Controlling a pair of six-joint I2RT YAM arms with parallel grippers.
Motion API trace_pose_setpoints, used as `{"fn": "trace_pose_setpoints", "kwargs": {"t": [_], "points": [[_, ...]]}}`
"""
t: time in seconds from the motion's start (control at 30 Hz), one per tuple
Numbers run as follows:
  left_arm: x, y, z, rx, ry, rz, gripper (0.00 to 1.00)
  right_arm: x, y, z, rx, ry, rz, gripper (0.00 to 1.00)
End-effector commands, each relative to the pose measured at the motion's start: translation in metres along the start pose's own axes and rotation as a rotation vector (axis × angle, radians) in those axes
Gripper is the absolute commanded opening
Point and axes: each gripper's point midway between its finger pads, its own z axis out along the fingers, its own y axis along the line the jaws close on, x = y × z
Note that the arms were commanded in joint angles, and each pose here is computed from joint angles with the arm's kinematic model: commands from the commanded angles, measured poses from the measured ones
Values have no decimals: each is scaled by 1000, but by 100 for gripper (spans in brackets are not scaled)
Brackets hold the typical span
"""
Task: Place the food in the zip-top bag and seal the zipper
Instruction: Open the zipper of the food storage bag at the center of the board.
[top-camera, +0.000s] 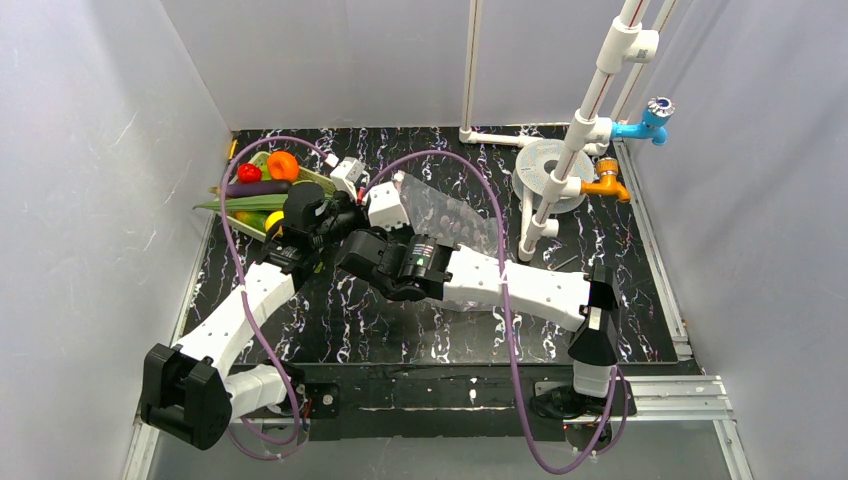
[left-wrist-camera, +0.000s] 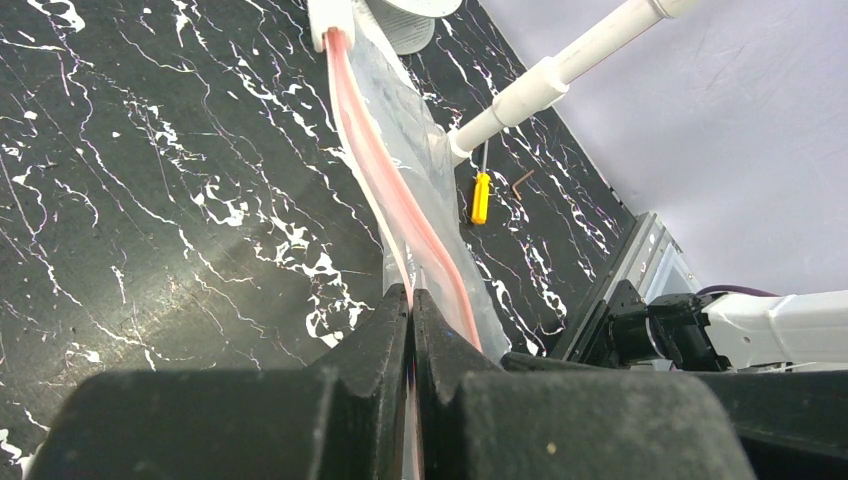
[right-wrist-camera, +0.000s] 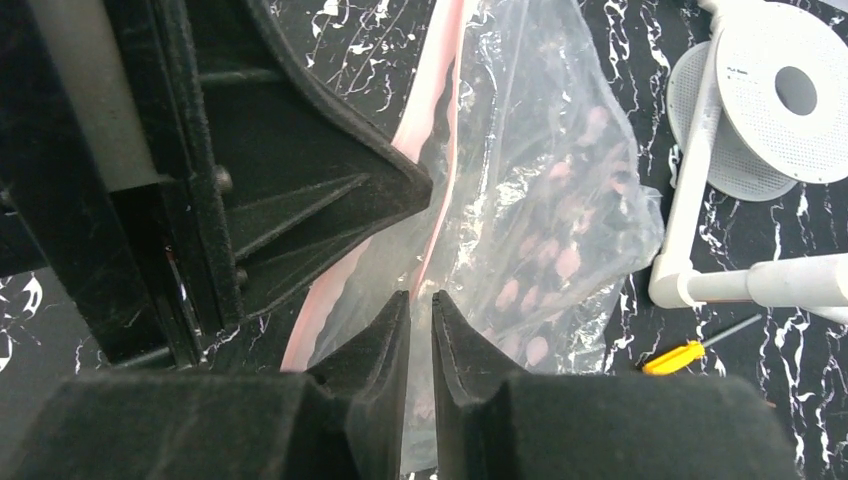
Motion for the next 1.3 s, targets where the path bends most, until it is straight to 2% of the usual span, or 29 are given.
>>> {"fn": "trace_pose_setpoints", "kwargs": {"t": [0.0,0.13,0.3,0.73,0.93,1.07,1.13,1.27], "points": [[-7,-11,-3,36,-22,25,0,-22,3,-6,-49,-65,84,19],[-7,-12,-4,37,-24,26,0,-22,3,-1,-59,-46,118,22],[-8,-13,-5,39,-27,29,0,-19,4,4,-73,-21,157,32],[-8,-13,-5,42,-29,27,0,-21,13,5,-144,10,266,33],[-8,-13,-5,43,-28,26,0,-20,12,8,-145,19,289,41],[-8,-14,-5,45,-29,26,0,-23,10,10,-131,6,306,42],[-9,-13,-6,39,-32,27,0,-17,-4,15,-23,20,257,37],[-9,-13,-6,32,-35,25,0,-14,-16,18,64,25,209,34]]}}
